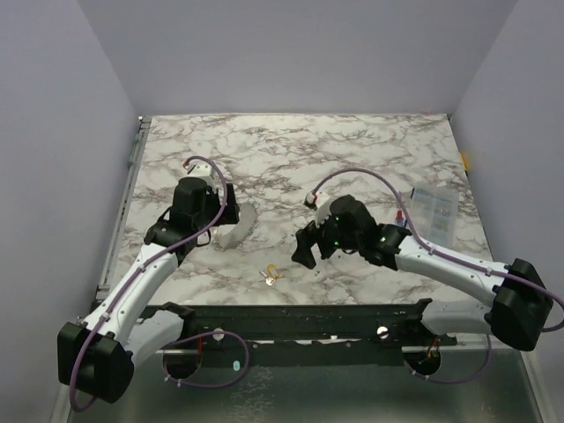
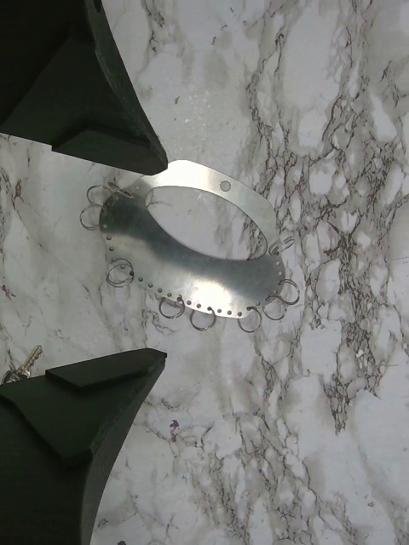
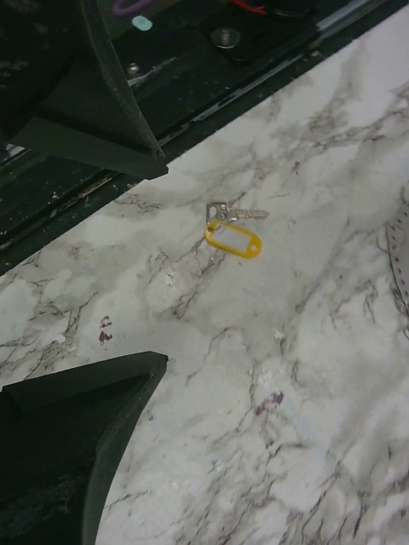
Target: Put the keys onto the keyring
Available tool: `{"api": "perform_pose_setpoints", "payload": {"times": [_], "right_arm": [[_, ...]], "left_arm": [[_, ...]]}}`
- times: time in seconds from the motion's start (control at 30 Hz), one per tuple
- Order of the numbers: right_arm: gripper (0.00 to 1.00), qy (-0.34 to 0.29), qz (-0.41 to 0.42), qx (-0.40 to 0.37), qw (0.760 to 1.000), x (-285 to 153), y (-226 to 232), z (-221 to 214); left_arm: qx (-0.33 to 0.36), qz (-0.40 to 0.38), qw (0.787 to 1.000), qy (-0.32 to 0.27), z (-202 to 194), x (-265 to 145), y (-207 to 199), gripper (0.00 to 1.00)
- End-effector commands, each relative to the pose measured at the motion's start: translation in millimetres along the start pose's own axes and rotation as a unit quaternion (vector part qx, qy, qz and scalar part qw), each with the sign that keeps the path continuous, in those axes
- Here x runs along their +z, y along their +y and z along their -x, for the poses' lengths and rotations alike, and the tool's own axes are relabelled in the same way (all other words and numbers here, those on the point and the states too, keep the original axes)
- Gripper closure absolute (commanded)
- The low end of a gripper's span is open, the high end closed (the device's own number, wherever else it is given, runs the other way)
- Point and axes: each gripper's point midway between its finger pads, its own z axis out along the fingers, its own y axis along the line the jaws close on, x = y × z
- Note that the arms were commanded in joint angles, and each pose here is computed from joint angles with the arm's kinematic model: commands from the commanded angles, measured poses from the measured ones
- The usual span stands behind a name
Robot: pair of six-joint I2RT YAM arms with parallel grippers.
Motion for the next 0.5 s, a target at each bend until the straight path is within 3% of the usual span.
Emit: {"api": "perform_pose_setpoints", "payload": {"times": [0.0, 0.2, 0.33, 0.47], "right_arm": [[0.06, -0.002, 0.020, -0.102, 0.995, 13, 24, -3], [0.11, 0.011, 0.109, -0.192, 0.975, 31, 59, -28], [0.14, 0.023, 0.130, -0.230, 0.964, 45, 69, -43], [0.24, 0.034, 0.139, -0.260, 0.955, 57, 72, -54]], "left_arm": [[0.004, 0.002, 1.000, -0.026, 13, -9, 0, 0.09], [0.000, 0.030, 0.998, -0.061, 26, -20, 10, 0.11], [-0.002, 0.043, 0.996, -0.076, 31, -25, 16, 0.15], [-0.004, 0.053, 0.995, -0.087, 36, -28, 19, 0.16]]}}
